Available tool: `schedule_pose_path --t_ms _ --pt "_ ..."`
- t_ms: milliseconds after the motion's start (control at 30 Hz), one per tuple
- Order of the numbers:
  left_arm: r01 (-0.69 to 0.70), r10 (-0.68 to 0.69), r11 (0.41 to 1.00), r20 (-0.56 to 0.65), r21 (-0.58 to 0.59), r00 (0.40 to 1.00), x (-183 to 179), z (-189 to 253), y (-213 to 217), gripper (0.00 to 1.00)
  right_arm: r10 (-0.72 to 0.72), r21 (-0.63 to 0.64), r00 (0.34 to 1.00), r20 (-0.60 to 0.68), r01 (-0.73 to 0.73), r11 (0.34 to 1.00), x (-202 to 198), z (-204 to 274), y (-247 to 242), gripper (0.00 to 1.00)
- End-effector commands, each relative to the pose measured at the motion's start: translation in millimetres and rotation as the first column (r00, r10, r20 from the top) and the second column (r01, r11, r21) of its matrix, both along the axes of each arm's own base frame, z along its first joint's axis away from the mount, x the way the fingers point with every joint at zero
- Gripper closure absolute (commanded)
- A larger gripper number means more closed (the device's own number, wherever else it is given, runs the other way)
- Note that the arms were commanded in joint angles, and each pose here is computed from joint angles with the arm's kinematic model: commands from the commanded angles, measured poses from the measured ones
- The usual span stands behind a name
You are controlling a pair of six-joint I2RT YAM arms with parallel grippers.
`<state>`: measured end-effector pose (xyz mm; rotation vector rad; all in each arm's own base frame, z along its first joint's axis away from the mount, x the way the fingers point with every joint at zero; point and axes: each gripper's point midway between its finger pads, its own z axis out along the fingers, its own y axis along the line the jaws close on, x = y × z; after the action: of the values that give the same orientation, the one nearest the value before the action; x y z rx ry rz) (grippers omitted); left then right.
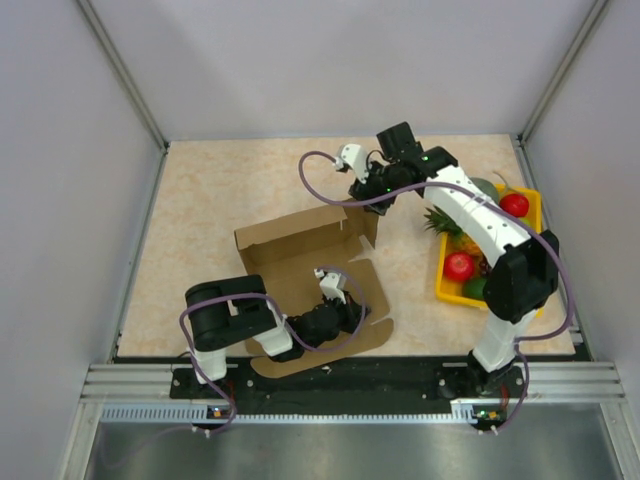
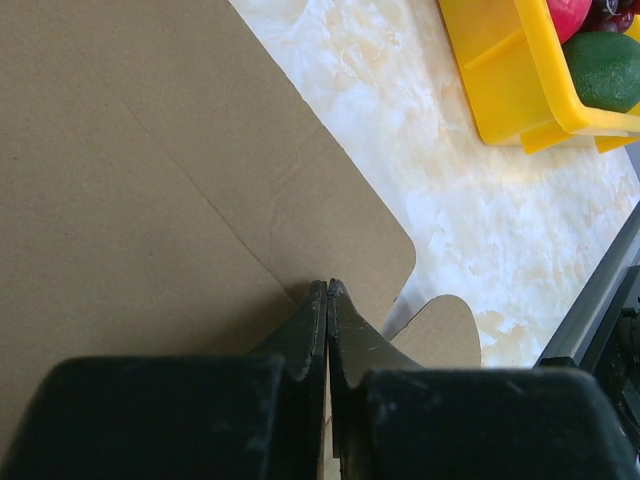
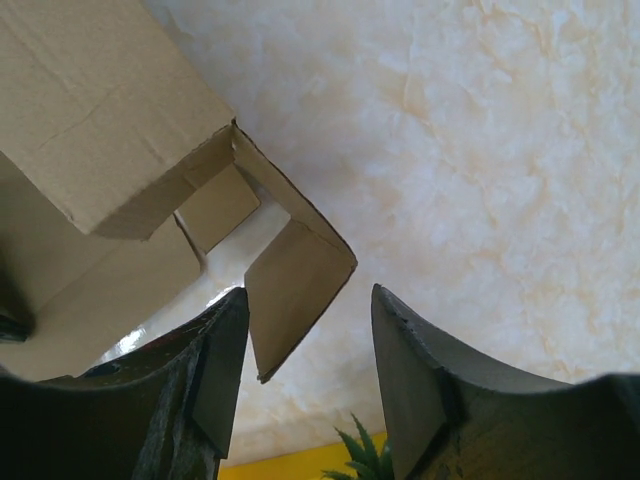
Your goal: Fold the paper box
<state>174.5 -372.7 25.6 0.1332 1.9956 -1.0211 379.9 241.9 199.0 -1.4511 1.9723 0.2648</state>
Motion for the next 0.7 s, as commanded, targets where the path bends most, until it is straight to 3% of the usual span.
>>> schedule_pose_path --t_ms 0,233,433,667 --pt "0.019 -0.019 1.000 -0.001 0.001 1.000 -3.7 -3.9 1.0 1.00 0.083 0.027 0.997 0.000 -0.083 0.996 1.0 4.0 18.9 0.49" --pt "0.019 -0.019 1.000 -0.001 0.001 1.000 -4.1 -4.3 2.0 1.00 0.085 -0.004 0.996 -0.020 -0.085 0.996 6.4 -11.9 27.8 0.64" --pt "0.019 -0.019 1.000 0.001 -0.004 1.000 -3.9 -2.9 1.4 1.00 0.055 0.048 0.995 -0.085 -0.051 0.998 -9.7 -7.2 34.8 1.00" --pt "0.024 -0.024 1.000 0.002 -0.007 1.000 -4.3 -2.1 0.4 1.00 -0.075 0.134 0.977 -0.200 0.104 0.986 -22.3 7.3 41.6 1.00"
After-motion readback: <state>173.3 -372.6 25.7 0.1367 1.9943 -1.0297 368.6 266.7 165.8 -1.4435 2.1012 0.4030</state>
